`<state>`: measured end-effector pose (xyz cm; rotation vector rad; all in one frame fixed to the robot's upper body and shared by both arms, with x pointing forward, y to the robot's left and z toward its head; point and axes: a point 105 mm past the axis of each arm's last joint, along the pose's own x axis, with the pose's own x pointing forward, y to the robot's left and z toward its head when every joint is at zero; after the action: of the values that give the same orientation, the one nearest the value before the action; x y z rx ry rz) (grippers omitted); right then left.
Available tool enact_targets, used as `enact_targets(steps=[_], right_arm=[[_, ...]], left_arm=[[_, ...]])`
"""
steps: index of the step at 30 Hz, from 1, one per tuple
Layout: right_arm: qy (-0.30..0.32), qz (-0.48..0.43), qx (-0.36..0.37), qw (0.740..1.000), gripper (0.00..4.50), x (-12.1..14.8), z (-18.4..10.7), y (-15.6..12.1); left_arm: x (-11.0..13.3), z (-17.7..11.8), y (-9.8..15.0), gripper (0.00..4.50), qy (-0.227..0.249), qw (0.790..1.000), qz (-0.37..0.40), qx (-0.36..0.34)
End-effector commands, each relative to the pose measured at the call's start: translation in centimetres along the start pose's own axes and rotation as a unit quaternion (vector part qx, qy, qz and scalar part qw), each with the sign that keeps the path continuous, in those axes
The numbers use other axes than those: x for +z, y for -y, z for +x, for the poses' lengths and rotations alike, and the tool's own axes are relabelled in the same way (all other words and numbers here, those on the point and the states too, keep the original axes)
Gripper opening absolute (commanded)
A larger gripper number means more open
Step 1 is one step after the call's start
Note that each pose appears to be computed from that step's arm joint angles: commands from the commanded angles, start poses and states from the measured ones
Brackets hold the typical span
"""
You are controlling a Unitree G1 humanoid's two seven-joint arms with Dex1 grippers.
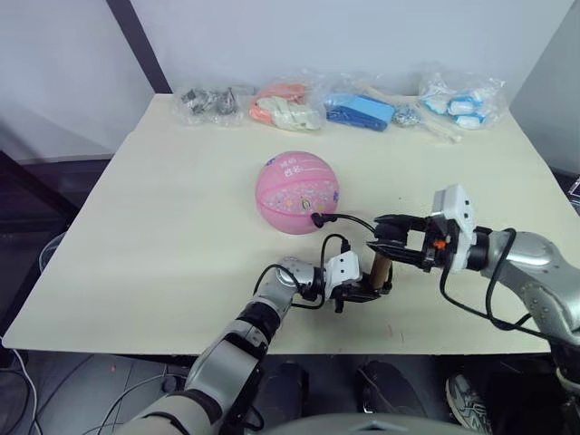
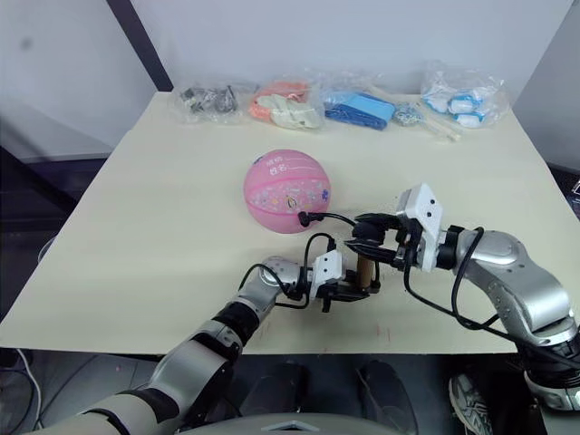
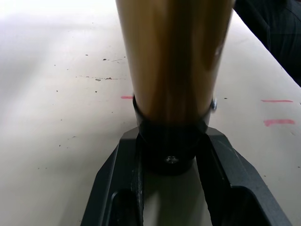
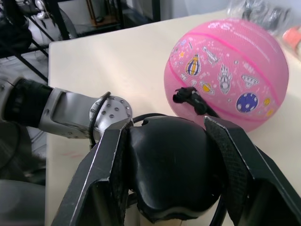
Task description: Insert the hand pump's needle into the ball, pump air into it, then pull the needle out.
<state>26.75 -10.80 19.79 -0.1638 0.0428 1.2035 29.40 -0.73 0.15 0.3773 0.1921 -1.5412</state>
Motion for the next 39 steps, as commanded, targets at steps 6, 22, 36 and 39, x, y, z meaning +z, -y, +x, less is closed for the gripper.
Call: enact_targets(steps=[6, 22, 36, 39], right_arm=[[0.061, -0.050, 0.009, 0.997, 1.93, 7.6, -2.2, -0.3], [0.043, -0.040, 0.013, 0.998, 1.93, 6.6, -1.8, -0.2], [0.000, -0.001, 0.004, 1.000, 1.93, -3.6, 1.5, -1.8], [0.000, 0.006, -0.011, 1.000, 1.93, -4.8, 1.7, -1.6]], left_arm=[[-3.7, -0.3, 1.8, 1.11, -0.062, 0.997, -0.045, -0.020], [-3.7, -0.3, 1.9, 1.11, -0.062, 0.997, -0.045, -0.019], [-3.7, -0.4, 1.8, 1.11, -0.063, 0.997, -0.044, -0.018], [-3.7, -0.4, 1.8, 1.11, -0.063, 0.997, -0.044, -0.018]])
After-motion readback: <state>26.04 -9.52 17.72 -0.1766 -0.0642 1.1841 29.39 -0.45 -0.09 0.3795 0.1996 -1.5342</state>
